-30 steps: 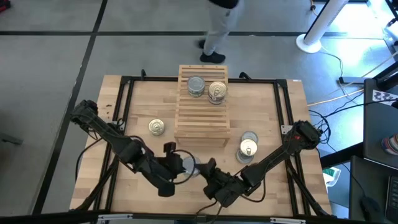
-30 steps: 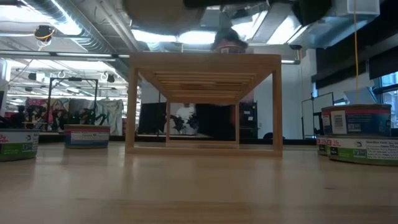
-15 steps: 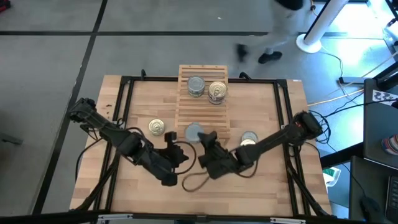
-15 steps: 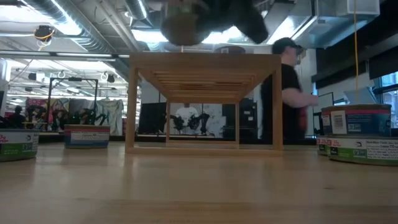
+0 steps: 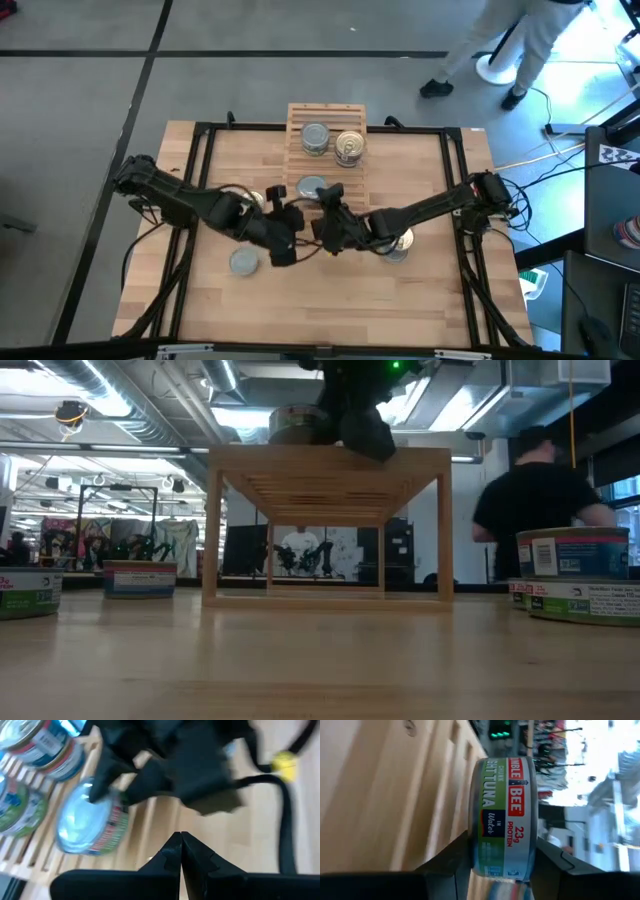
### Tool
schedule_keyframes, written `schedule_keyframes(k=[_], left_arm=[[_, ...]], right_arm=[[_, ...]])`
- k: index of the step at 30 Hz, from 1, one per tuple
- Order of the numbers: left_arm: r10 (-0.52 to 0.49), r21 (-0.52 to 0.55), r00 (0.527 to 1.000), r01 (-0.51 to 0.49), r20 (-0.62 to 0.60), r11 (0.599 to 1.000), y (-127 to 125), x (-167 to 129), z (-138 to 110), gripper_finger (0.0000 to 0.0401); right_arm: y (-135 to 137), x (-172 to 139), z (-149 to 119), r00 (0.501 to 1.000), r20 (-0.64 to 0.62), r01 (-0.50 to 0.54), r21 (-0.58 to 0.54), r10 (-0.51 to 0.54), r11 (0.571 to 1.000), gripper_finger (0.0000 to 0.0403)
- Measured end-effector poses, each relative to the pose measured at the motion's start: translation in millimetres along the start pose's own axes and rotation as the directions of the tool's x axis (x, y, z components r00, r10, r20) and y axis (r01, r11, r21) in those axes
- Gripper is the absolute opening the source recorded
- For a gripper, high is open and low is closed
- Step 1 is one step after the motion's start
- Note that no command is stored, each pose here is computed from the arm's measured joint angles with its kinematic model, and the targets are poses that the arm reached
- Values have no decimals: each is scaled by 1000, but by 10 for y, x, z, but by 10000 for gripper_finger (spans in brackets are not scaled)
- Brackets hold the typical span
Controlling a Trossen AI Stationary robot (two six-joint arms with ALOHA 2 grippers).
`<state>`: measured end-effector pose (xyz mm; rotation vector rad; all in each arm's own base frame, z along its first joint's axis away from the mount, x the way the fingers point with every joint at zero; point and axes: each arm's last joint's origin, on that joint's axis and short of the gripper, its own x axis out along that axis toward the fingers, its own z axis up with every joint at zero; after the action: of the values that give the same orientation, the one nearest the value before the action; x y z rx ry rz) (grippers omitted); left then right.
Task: Stack canned seafood by type on shelf
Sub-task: Put the green tuna can on the shelf aligned with other green tuna can
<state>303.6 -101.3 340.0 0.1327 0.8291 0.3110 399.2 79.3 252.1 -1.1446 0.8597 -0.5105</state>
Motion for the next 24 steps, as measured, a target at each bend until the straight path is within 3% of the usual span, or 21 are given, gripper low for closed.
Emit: schedule_keyframes(k=[11, 19, 24], left_arm=[[92, -39, 995, -94, -41, 995, 373, 205, 77, 5], [85, -34, 996, -86, -35, 996, 331, 184, 71, 5], [70, -33, 997, -71, -20, 997, 277, 158, 72, 5]], right_arm=[[-40, 103, -37, 999, 24, -45, 17, 45, 999, 149], [-8, -13, 5, 999, 31, -25, -31, 26, 999, 149], [-116, -167, 6, 999, 17, 40, -44, -39, 998, 150]])
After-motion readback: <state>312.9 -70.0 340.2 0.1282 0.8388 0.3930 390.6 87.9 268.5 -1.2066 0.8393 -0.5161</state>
